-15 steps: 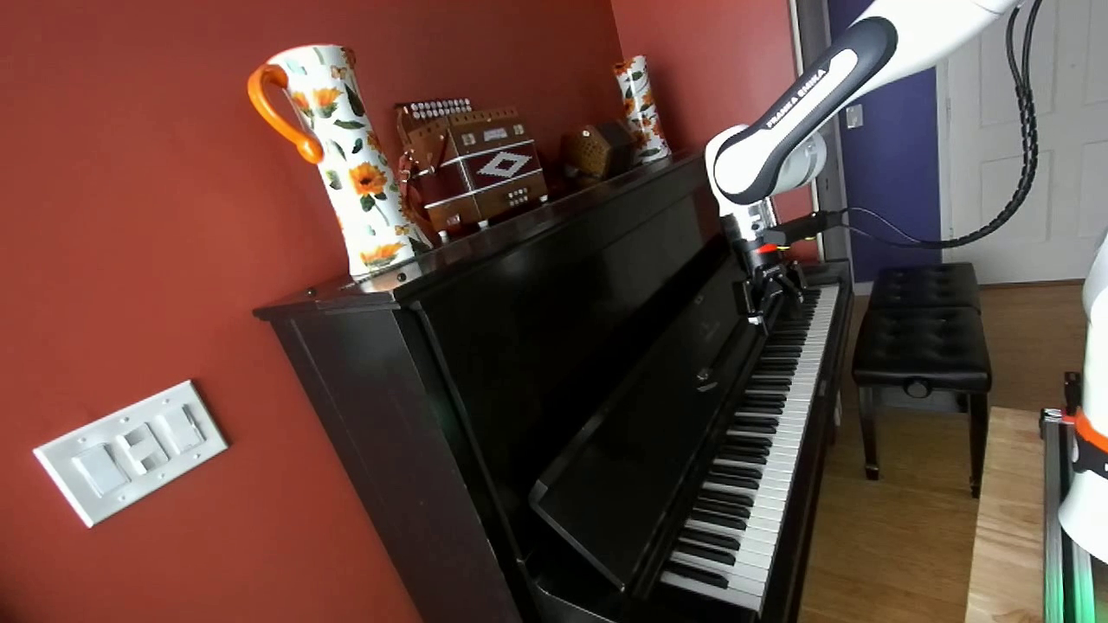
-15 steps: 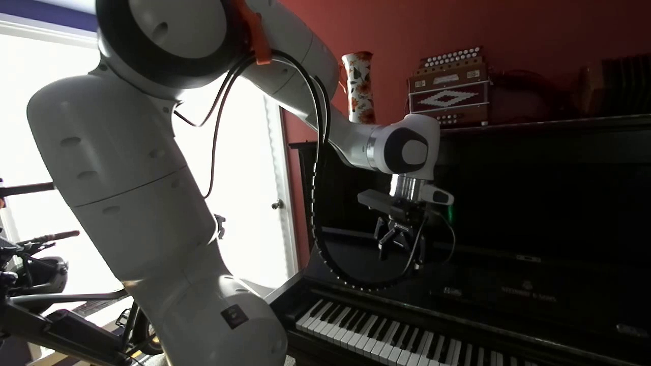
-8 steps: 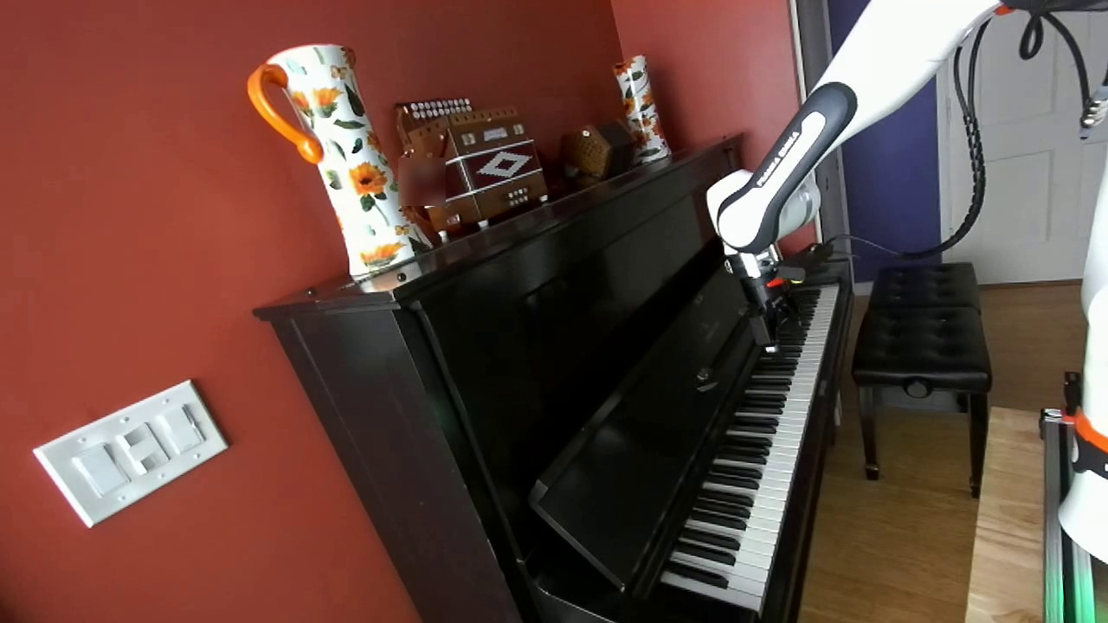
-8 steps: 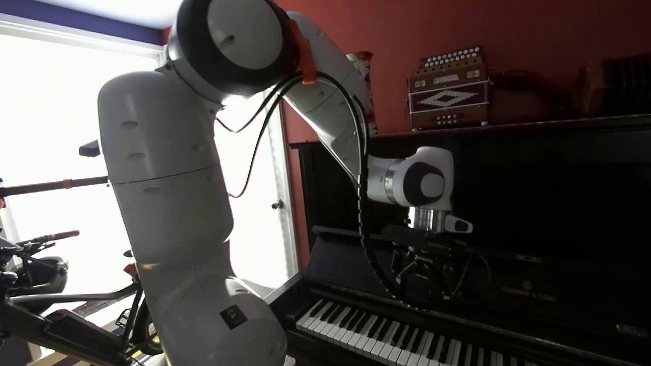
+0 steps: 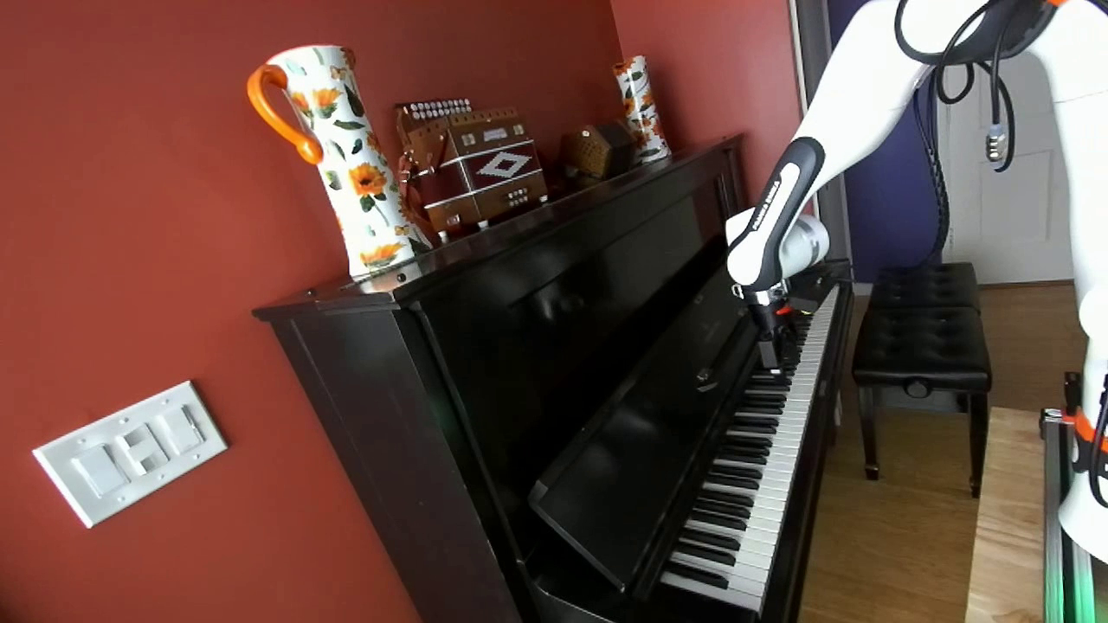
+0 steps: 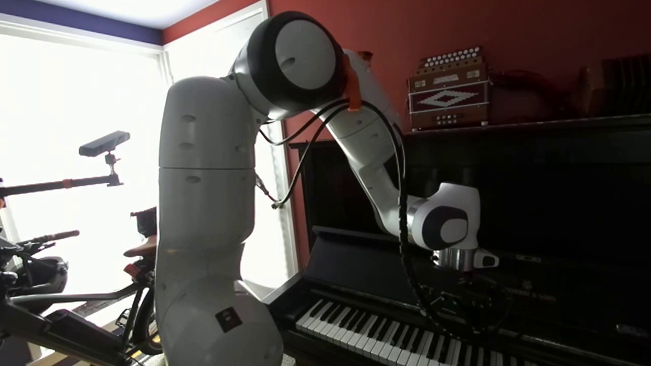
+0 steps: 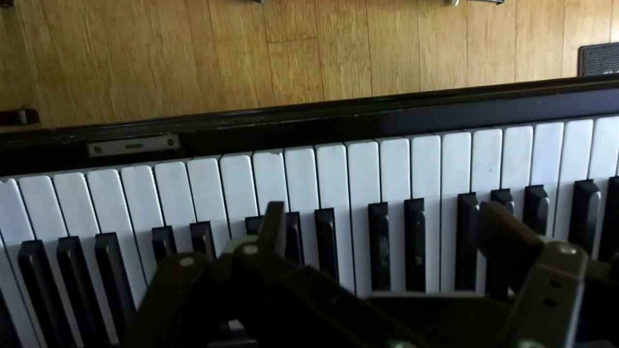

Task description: Press a white key in the middle of the piano

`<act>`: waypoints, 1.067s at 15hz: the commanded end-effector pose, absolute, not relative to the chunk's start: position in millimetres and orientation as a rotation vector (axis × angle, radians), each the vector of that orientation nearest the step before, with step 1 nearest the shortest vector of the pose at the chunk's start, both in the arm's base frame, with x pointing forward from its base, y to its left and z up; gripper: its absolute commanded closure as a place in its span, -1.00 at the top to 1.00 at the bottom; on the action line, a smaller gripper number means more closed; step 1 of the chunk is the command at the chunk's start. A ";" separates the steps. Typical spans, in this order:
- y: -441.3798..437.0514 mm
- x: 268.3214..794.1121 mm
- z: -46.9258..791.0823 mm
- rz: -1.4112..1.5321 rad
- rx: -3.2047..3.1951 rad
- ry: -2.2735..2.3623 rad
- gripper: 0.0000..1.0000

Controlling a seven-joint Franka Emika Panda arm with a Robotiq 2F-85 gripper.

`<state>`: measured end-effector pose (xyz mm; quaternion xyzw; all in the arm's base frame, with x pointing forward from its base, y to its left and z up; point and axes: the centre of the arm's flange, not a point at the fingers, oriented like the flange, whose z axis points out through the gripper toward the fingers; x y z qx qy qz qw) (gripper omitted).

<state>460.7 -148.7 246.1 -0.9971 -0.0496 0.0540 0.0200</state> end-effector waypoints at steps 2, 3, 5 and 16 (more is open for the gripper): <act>-150.6 463.0 242.9 0.154 -3.080 -0.174 1.00; -152.8 464.5 236.5 0.174 -3.093 -0.182 1.00; -155.1 464.6 228.2 0.193 -3.093 -0.192 1.00; -175.5 469.3 188.9 0.257 -3.086 -0.272 -0.91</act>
